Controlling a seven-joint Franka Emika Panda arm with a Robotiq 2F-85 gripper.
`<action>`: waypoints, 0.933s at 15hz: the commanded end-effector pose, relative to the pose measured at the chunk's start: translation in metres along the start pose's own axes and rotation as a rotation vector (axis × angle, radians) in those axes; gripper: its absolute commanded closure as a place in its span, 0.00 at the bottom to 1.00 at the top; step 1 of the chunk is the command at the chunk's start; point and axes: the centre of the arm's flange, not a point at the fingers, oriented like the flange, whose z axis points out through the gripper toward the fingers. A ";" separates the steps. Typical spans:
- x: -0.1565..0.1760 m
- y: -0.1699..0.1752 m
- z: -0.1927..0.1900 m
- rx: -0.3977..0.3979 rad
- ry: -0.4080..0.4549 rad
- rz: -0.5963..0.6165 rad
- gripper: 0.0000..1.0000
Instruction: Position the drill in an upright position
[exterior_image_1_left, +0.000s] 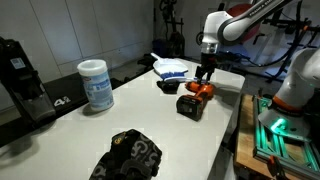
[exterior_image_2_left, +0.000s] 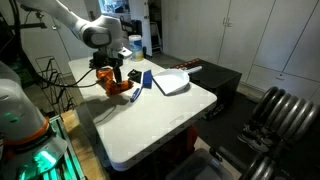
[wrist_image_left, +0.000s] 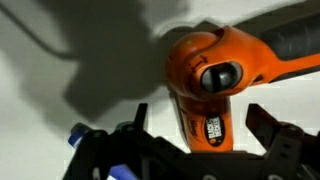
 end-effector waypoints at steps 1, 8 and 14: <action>0.012 -0.006 0.021 0.030 -0.031 -0.016 0.00; 0.020 -0.011 0.044 0.047 -0.090 -0.027 0.00; 0.027 -0.013 0.053 0.086 -0.136 0.006 0.40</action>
